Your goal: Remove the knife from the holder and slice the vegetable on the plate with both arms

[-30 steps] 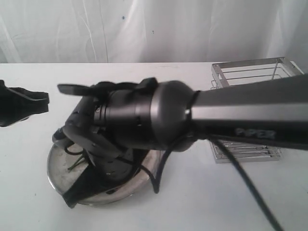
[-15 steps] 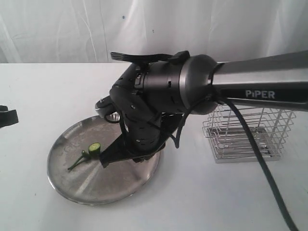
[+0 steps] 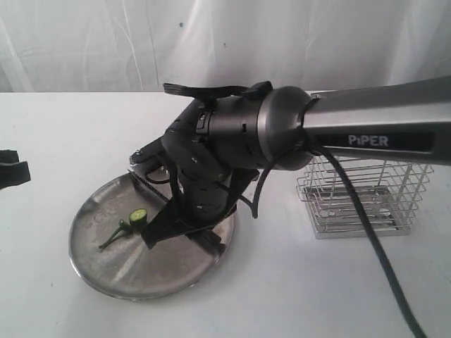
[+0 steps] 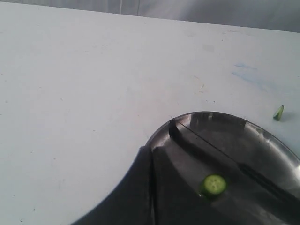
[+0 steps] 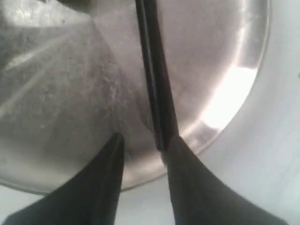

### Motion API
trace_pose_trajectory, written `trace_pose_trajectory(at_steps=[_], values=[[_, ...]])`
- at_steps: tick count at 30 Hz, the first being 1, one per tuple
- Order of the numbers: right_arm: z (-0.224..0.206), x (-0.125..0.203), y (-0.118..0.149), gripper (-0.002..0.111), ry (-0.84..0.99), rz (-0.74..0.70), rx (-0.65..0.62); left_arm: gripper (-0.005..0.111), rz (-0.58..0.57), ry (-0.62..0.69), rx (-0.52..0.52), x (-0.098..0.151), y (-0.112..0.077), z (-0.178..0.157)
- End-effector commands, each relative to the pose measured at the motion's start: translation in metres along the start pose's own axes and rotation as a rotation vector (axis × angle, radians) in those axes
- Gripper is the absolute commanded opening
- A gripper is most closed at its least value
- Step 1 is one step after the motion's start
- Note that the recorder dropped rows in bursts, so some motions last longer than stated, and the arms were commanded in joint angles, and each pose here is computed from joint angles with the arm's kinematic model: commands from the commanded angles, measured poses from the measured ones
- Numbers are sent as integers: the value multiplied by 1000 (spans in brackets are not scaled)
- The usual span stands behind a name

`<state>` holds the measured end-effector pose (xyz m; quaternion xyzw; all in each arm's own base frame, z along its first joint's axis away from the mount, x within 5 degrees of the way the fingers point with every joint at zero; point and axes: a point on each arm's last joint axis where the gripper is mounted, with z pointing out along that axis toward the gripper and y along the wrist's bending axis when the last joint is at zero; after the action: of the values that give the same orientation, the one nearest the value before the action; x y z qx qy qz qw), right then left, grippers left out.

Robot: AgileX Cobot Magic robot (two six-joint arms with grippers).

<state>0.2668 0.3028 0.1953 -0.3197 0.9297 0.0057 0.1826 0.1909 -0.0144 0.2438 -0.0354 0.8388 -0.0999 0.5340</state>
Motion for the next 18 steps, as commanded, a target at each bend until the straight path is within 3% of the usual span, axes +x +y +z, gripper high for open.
trace_pose_trajectory(at_steps=[1,4,7,9,11,14,15,16,18], values=[[-50,1,-19,21,-35,-25,81,0,-14,-38,-80,-4,6,-16],[-99,-2,-45,3,-184,29,175,0,-38,-77,-259,-7,19,-41],[-145,3,-81,0,-345,190,212,0,-76,-101,-418,-4,31,-66],[-164,12,-97,0,-439,233,188,0,-70,-100,-415,5,31,-76],[-184,26,-111,0,-541,246,176,0,-49,-101,-347,17,26,-84],[-205,85,-146,0,-709,280,236,0,-45,-168,-241,32,19,-103],[-208,97,-151,0,-737,279,264,0,-46,-188,-237,32,20,-107],[-213,129,-159,0,-785,320,305,0,-54,-207,-244,34,21,-112],[-221,174,-154,0,-835,358,317,0,-99,-201,-253,38,22,-116]])
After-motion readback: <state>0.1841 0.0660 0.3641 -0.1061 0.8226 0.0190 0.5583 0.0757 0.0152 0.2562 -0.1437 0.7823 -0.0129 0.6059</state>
